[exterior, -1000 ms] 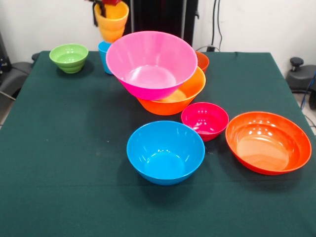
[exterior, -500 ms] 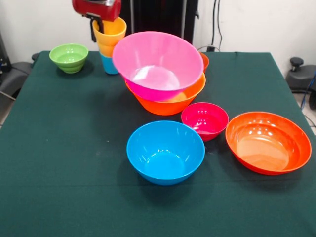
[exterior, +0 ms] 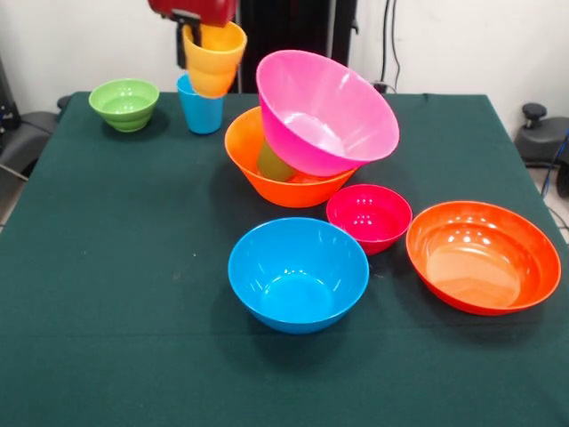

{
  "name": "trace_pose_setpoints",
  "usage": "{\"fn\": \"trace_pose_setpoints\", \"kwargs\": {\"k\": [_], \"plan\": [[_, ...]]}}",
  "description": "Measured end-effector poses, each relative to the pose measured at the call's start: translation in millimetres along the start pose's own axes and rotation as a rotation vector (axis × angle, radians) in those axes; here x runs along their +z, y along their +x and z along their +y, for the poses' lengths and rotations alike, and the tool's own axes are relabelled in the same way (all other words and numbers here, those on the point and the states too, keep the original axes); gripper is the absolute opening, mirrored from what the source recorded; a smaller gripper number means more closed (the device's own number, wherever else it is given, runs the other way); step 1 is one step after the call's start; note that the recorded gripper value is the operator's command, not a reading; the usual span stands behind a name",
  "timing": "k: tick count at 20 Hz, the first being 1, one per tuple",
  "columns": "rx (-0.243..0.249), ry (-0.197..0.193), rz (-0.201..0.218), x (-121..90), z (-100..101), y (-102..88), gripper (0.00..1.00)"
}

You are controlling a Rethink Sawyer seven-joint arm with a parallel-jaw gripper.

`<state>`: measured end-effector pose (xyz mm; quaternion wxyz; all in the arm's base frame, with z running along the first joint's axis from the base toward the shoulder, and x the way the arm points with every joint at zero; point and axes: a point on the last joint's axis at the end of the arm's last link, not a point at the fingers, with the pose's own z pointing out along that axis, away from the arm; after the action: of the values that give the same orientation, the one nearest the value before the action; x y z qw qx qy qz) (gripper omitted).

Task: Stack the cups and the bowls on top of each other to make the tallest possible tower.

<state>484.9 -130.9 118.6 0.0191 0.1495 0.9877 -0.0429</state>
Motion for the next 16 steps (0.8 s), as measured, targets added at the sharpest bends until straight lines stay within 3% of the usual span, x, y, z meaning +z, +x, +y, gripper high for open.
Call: {"fn": "trace_pose_setpoints", "kwargs": {"k": [4, 9, 16], "plan": [[0.05, 0.004, -0.01, -6.8, -26.6, 0.5, 0.0], [0.126, 0.004, 0.007, -3.9, -63.5, 9.6, 0.0], [0.183, -0.002, 0.015, -13.1, -89.9, 23.9, 0.0]]}}
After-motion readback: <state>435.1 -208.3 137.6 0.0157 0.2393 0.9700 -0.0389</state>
